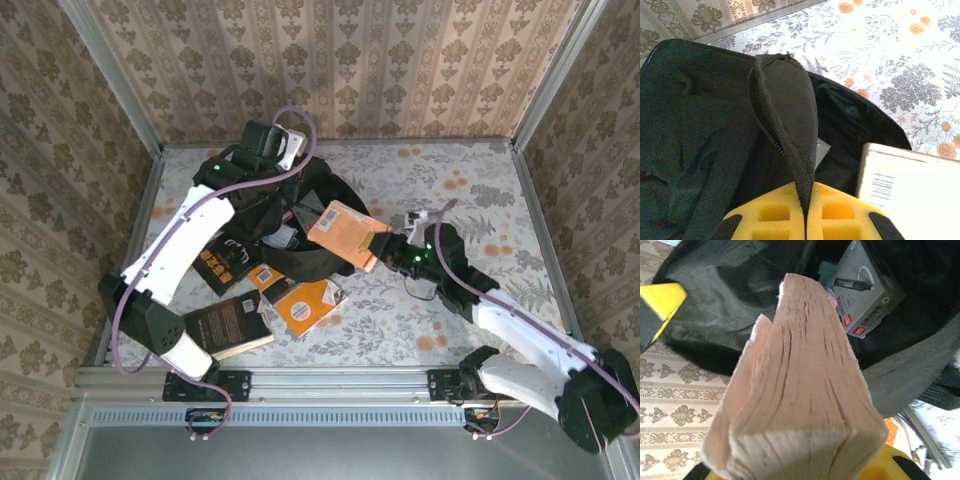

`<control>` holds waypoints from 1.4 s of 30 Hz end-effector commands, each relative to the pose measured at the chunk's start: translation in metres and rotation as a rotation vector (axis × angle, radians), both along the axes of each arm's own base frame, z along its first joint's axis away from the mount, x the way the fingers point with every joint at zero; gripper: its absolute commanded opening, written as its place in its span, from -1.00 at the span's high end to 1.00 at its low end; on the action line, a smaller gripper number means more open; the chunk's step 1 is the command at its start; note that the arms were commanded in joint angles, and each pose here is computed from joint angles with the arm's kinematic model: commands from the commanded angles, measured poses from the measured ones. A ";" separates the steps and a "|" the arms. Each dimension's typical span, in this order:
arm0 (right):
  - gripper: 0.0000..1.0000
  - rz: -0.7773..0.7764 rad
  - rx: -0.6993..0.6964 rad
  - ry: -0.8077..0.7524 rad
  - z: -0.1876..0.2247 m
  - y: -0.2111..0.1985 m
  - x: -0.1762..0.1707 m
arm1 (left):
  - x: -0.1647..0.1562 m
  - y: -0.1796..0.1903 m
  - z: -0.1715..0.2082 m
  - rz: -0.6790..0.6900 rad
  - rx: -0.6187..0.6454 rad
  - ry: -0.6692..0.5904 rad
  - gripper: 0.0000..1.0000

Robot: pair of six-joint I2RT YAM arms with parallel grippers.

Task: Pack the student bag
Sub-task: Place the book in the student bag.

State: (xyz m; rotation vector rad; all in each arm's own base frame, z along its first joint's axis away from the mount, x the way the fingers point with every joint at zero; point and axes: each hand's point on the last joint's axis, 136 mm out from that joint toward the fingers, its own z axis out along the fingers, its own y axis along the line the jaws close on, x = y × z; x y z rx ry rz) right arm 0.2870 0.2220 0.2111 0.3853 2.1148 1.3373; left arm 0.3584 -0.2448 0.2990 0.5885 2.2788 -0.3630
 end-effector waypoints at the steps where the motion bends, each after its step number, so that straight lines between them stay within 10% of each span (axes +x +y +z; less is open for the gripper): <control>1: 1.00 0.000 0.132 -0.026 0.031 0.022 0.024 | 0.001 0.006 0.037 0.033 -0.100 -0.106 1.00; 26: 1.00 -0.206 0.280 0.012 -0.027 0.156 0.206 | -0.001 -0.019 0.080 -0.094 -0.262 -0.179 1.00; 42: 1.00 -0.324 0.222 -0.273 0.049 0.097 0.300 | -0.003 -0.063 0.091 -0.234 -0.210 -0.235 1.00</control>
